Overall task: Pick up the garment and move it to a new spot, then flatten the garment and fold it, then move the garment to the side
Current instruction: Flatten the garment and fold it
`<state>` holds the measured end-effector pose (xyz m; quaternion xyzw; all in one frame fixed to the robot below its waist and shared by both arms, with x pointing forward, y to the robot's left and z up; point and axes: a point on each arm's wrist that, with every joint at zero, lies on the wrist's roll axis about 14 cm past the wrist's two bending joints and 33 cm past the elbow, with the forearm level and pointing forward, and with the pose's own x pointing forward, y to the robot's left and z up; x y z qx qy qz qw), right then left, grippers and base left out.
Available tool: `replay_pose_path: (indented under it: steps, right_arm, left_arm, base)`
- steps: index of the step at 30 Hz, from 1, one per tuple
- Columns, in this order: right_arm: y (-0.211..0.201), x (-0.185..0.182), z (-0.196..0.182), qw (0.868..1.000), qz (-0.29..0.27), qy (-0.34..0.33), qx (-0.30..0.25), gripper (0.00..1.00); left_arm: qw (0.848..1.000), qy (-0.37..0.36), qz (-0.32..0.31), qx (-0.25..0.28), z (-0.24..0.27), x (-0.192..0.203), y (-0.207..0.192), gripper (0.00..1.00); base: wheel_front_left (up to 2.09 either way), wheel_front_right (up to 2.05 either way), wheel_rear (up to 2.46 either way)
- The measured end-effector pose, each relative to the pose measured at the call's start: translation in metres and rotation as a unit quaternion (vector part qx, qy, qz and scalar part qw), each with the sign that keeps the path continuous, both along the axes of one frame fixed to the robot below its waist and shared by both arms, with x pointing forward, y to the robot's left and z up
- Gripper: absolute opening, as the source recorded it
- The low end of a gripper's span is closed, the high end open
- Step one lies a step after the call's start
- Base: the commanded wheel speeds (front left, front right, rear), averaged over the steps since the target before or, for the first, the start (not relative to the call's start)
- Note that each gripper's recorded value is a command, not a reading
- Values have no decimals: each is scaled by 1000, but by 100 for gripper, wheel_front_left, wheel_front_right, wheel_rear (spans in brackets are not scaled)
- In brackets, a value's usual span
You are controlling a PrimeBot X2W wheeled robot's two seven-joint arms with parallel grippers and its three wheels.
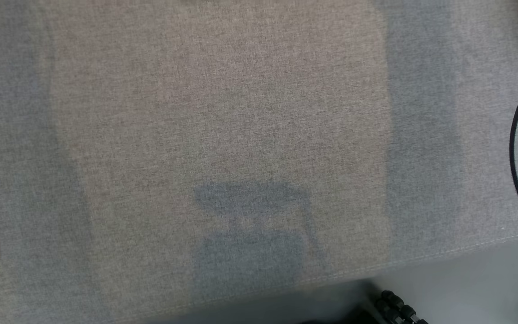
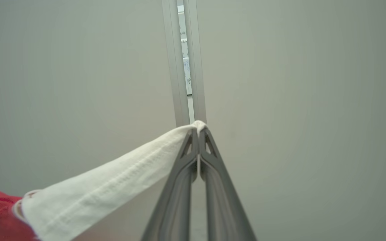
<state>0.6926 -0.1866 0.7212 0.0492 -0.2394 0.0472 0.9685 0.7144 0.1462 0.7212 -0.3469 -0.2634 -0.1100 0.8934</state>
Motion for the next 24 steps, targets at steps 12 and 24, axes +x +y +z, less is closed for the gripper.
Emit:
replay_pose_path:
  steps: [12,24]
  right_arm:
    - [-13,-21,89,983,-59,-172,-38,0]
    - [15,10,-15,993,-25,-80,-83,0]
  left_arm:
    - [991,-116,-5,-60,45,-14,15,0]
    - [1000,12,-13,-14,-85,5,12,0]
  base:
    - [0,0,0]
    - [0,0,0]
